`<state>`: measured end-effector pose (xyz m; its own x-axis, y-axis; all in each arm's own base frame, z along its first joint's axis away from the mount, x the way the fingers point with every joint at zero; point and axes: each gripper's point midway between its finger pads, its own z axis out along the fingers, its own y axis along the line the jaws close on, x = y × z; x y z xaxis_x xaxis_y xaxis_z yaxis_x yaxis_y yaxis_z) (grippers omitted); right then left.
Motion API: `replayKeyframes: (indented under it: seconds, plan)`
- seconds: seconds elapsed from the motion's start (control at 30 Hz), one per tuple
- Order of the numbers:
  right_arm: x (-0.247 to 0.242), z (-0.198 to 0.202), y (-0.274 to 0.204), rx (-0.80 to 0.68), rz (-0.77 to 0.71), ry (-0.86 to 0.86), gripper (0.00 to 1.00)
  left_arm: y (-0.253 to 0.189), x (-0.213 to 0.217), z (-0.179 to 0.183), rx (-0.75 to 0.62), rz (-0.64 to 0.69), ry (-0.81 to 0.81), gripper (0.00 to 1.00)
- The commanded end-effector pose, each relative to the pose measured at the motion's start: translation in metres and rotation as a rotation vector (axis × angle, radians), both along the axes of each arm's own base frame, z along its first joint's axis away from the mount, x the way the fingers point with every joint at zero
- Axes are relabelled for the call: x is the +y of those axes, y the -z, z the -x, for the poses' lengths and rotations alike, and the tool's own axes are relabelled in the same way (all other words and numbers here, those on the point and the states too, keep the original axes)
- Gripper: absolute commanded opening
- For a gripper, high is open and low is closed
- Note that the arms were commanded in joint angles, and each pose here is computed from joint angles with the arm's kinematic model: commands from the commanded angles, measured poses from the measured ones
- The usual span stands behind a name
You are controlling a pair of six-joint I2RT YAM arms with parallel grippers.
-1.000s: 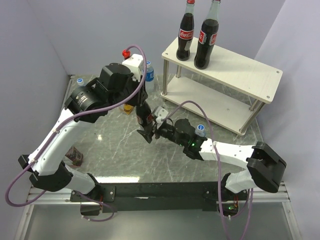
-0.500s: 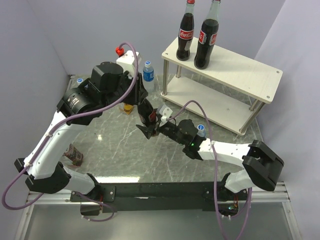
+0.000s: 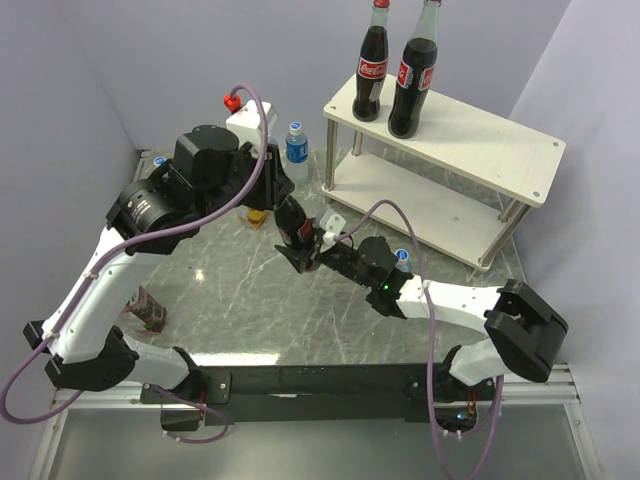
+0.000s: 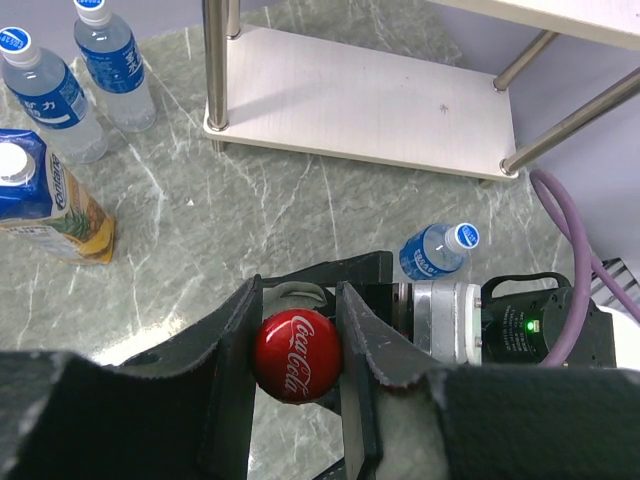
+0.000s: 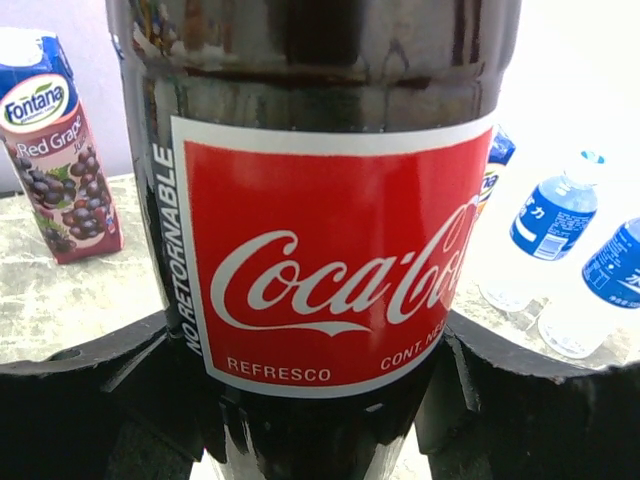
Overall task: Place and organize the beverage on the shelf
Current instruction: Pick up the drink from the center of the board.
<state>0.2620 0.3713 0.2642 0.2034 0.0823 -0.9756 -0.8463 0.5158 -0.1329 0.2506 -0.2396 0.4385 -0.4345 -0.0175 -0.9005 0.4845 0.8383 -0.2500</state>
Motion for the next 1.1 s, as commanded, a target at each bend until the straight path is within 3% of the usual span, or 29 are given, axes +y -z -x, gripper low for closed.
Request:
replayKeyframes:
  seconds: [0.0,0.03,0.13,0.17,0.27,0.33,0.53,0.83,1.07]
  plan:
    - [-0.009,0.004,-0.041,-0.085,-0.073,-0.015,0.0,-0.111,0.01,0.012,-0.265,0.333,-0.003,0.0]
    - [-0.011,0.006,-0.048,-0.09,-0.084,-0.016,0.0,-0.109,0.008,0.011,-0.263,0.333,-0.003,0.0]
    - [-0.017,0.007,-0.058,-0.057,-0.081,-0.037,0.0,-0.104,0.007,0.01,-0.255,0.334,-0.003,0.25]
    - [-0.019,0.007,-0.06,-0.044,-0.083,-0.04,0.0,-0.103,0.006,0.01,-0.252,0.337,-0.004,0.39]
    - [-0.023,0.011,-0.069,-0.007,-0.087,-0.076,0.0,-0.098,0.004,0.01,-0.247,0.346,0.0,0.6]
    - [-0.027,0.015,-0.075,-0.001,-0.093,-0.098,0.0,-0.098,0.004,0.009,-0.246,0.355,-0.001,0.68]
    - [-0.035,0.022,-0.089,0.006,-0.125,-0.138,0.0,-0.098,0.004,0.008,-0.253,0.358,-0.008,0.81]
    - [-0.052,0.026,-0.122,0.07,-0.227,-0.203,0.0,-0.096,0.021,0.012,-0.3,0.359,-0.048,0.83]
    - [-0.073,0.014,-0.15,0.071,-0.176,-0.112,0.0,-0.107,0.058,0.034,-0.385,0.404,-0.092,0.85]
